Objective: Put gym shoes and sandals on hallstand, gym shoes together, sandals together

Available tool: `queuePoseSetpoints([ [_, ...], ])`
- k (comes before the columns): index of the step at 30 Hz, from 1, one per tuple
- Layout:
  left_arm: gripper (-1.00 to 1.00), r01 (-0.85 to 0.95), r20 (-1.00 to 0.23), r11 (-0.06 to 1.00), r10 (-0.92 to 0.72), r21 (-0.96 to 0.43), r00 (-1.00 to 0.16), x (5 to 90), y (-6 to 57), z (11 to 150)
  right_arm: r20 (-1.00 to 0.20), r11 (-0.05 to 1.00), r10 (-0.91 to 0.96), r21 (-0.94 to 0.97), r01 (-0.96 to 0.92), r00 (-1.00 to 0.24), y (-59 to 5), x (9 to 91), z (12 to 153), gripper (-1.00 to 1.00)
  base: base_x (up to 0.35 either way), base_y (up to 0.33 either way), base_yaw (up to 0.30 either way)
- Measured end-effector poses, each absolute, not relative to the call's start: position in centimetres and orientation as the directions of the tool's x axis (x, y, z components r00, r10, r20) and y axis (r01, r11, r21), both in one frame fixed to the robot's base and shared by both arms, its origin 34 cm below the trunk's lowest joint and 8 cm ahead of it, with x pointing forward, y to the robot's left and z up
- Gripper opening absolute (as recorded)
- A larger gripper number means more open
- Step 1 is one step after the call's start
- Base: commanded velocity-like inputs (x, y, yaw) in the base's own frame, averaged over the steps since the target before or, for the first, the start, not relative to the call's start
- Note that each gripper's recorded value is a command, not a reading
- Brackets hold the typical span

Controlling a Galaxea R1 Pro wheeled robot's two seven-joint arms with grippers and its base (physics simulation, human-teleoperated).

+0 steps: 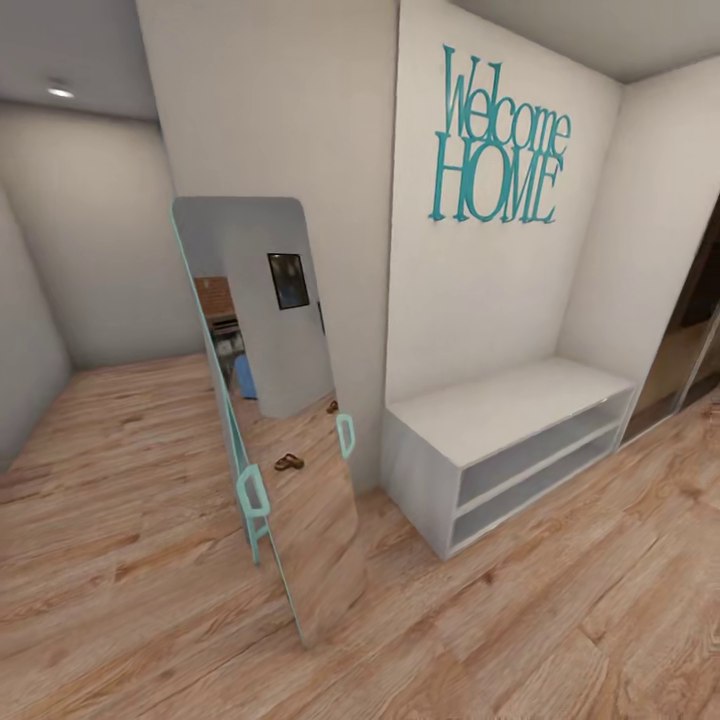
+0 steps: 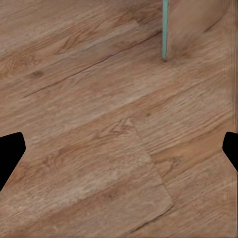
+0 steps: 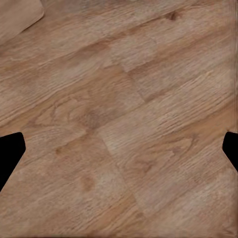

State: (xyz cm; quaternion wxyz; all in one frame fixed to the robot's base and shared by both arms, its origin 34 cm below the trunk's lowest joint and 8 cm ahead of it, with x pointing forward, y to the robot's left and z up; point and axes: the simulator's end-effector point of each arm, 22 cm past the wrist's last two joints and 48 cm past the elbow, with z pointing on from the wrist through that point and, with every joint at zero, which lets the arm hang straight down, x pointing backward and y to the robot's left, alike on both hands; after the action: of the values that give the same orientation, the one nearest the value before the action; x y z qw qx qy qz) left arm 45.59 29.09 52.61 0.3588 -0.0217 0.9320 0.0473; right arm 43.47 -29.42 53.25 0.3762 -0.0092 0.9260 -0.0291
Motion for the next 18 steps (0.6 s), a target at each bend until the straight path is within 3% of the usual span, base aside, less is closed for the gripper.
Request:
queuePoseSetpoints([
  [18,1.0,-0.066,-0.669,0.995,0.002,0.077,-0.743,45.42,29.07,52.53,-0.692,0.998,-0.038,-0.061,0.007,-0.721,-29.51,43.22,53.07,1.0,0.0,0.0,-0.267],
])
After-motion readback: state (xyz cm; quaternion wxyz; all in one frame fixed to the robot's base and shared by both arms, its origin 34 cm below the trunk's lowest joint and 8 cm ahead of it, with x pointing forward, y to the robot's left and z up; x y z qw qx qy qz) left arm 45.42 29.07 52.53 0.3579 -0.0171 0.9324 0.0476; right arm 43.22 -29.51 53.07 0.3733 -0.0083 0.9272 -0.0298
